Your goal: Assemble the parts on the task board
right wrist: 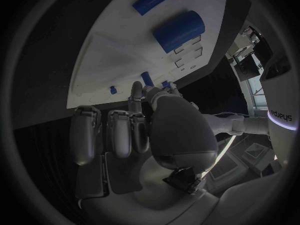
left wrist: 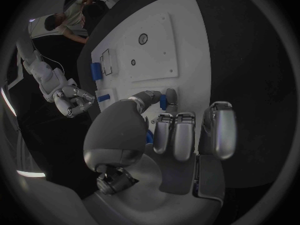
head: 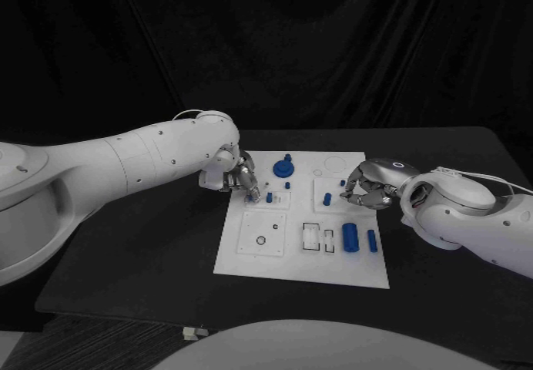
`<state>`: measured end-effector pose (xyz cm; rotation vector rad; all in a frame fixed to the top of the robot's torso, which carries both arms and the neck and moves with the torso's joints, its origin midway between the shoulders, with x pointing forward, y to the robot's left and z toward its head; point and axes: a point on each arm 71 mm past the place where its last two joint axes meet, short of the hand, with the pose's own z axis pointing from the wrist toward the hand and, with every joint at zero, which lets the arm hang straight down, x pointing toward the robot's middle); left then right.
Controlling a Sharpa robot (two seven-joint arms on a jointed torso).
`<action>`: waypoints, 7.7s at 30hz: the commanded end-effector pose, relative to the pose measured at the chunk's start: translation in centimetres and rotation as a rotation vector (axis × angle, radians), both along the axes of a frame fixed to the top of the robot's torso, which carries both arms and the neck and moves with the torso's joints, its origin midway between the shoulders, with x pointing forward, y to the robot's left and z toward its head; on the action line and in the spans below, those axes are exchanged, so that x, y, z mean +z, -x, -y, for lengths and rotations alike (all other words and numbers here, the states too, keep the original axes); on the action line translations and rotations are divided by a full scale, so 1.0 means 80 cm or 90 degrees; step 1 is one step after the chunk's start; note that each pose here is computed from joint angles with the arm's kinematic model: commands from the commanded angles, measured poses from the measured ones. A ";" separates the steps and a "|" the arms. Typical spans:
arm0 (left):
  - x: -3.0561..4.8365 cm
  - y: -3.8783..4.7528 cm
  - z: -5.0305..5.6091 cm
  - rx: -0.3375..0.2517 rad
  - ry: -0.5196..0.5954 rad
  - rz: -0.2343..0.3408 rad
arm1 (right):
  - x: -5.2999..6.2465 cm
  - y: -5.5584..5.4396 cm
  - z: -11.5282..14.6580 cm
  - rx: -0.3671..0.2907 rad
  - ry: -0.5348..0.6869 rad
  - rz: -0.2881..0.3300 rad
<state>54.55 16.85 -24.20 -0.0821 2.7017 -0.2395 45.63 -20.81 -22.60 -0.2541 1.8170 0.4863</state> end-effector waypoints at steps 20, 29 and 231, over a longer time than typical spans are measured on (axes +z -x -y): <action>-0.0026 0.005 -0.003 0.003 0.025 0.010 | -0.002 0.000 0.002 -0.007 0.006 -0.005; 0.0027 0.008 -0.003 0.000 0.034 0.019 | -0.002 0.000 0.003 -0.008 0.007 -0.005; -0.0342 0.154 -0.085 -0.129 0.137 0.696 | 0.014 0.020 0.007 0.008 -0.093 0.087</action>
